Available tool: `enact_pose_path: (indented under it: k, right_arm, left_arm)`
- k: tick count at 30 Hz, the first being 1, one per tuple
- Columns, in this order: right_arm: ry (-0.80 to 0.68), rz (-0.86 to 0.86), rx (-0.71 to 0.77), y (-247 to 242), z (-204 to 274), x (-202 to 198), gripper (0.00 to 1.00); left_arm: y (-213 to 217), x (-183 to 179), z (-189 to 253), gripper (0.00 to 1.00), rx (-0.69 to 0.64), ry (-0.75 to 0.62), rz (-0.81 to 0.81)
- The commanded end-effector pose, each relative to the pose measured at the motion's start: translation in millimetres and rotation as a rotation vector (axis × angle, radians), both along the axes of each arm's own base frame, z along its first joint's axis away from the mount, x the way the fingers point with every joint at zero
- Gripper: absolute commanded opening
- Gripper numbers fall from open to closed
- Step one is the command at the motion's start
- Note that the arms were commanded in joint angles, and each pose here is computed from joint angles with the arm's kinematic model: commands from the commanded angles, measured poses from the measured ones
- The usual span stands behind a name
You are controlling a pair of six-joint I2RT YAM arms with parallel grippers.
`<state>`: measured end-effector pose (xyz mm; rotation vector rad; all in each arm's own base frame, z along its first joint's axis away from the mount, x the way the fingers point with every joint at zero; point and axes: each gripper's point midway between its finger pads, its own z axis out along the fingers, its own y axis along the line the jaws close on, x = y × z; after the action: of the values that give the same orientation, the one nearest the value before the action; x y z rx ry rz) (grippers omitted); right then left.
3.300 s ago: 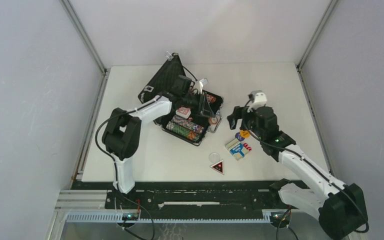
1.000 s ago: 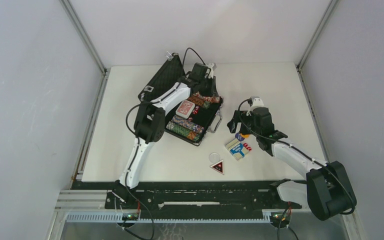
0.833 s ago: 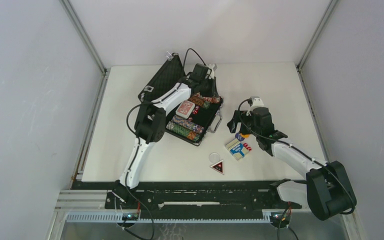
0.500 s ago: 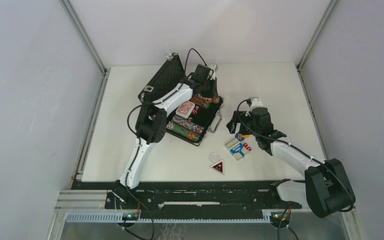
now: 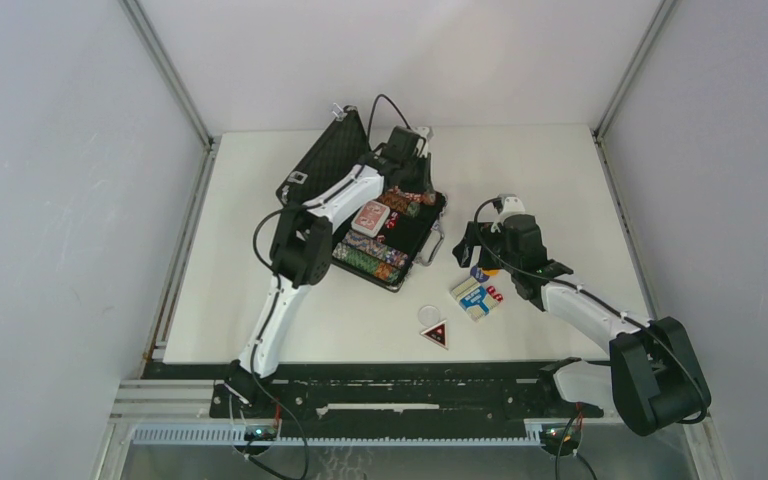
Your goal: Pack up texas hold em set
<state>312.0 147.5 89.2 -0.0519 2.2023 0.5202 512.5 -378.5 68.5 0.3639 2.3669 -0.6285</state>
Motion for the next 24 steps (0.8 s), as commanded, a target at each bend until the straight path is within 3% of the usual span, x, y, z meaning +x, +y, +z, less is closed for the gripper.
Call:
enact_pose_path:
  k: [1,15,22,24]
  right_arm:
    - [-0.031,0.0,0.027,4.4,7.3,6.0,0.88]
    - [-0.028,0.004,0.025,5.4,5.4,6.2,0.88]
    - [-0.024,0.004,0.025,5.4,4.1,6.0,0.88]
    - [-0.025,0.006,0.025,5.9,4.3,6.0,0.88]
  left_arm:
    - [42.4,24.9,9.6,0.0,0.054,-0.018,0.108]
    - [67.8,27.2,13.0,0.0,0.152,-0.056,0.134]
    - [62.3,19.5,3.8,0.22,0.138,-0.021,0.092]
    - [61.8,19.0,2.6,0.32,0.131,-0.014,0.092]
